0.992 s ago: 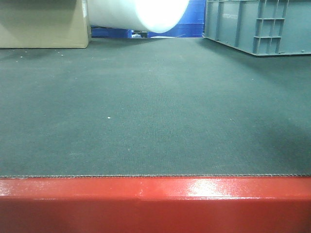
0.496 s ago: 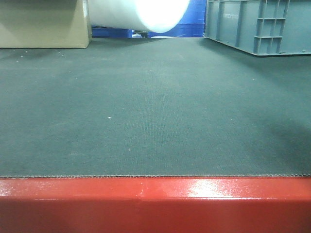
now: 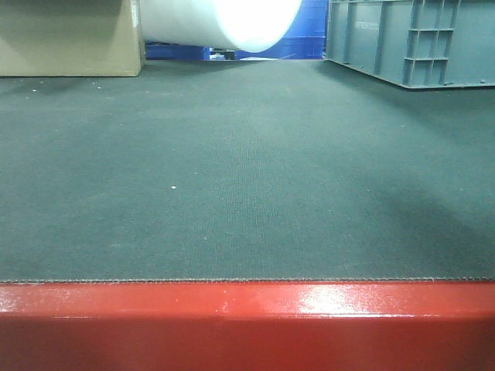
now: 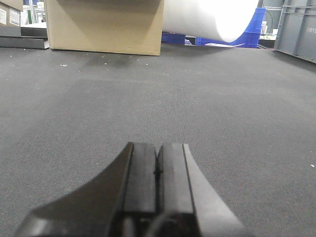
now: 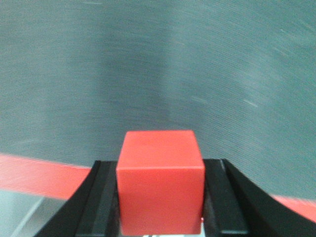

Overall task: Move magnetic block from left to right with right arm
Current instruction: 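Lower the held red cube onto the mat with the right gripper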

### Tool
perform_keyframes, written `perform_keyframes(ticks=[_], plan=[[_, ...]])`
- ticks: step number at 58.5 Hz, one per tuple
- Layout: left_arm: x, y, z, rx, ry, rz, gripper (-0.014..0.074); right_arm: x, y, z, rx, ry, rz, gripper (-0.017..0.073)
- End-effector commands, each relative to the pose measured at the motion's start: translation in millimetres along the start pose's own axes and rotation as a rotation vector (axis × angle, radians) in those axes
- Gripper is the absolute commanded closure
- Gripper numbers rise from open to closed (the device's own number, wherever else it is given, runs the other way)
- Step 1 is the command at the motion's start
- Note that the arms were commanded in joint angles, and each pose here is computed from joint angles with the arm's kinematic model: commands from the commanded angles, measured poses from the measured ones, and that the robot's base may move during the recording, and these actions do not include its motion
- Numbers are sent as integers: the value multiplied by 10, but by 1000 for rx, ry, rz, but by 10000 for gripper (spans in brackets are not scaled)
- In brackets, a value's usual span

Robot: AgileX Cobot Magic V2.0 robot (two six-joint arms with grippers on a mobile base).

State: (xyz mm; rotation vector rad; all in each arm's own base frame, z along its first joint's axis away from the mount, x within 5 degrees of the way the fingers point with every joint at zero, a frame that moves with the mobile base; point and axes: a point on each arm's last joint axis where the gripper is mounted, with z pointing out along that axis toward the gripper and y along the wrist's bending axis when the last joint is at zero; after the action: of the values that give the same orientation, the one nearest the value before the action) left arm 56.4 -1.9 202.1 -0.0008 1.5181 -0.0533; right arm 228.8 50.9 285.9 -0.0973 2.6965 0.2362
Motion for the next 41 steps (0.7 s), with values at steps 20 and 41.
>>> perform_keyframes(ticks=[20, 41], plan=[[-40, 0, -4, 2, -77, -10, 711, -627, 923, 339, -18, 153, -33, 241], [-40, 0, -4, 2, -77, -10, 711, -1011, 1614, 769, 48, 243, 38, 241]])
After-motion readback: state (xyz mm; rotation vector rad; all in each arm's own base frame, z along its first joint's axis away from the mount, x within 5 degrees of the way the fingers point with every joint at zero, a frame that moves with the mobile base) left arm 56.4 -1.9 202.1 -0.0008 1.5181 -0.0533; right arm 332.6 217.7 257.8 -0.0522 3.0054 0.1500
